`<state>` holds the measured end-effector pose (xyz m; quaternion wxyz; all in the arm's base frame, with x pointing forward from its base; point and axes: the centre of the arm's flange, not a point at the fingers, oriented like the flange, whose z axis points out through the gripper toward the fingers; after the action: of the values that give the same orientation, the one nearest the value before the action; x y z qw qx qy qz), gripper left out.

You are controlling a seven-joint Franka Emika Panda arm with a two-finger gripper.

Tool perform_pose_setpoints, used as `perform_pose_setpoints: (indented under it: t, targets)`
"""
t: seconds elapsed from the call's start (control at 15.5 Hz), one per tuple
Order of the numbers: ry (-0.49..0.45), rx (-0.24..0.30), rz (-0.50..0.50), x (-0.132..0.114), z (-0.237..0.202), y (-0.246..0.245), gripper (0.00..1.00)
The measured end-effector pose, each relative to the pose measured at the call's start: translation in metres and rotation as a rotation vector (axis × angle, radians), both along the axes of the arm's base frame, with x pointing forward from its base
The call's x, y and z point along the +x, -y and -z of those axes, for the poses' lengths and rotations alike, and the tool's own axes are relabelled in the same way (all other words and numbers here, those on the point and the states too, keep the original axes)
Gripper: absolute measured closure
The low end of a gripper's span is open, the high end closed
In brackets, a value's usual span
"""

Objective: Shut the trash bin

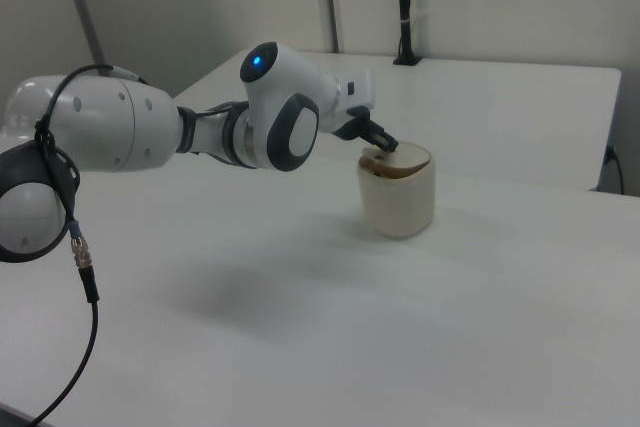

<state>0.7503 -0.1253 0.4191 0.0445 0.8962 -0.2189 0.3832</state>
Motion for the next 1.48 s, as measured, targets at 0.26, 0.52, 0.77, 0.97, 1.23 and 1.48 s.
perform_pose_setpoints:
  t: [0.26,0.52,0.77,0.97,1.23,1.48]
  targets:
    - [-0.038,-0.026,-0.041,-0.003,0.012,-0.004,0.99]
    - [-0.055,-0.053,-0.065,-0.006,0.015,-0.008,0.99]
    - [-0.066,-0.08,-0.084,-0.008,0.016,-0.011,0.99]
    - [-0.065,-0.077,-0.084,-0.01,0.013,-0.012,0.99]
    - [-0.167,-0.024,-0.037,-0.022,-0.013,-0.011,0.99]
    - [-0.228,0.086,0.0,-0.047,-0.085,-0.042,0.99]
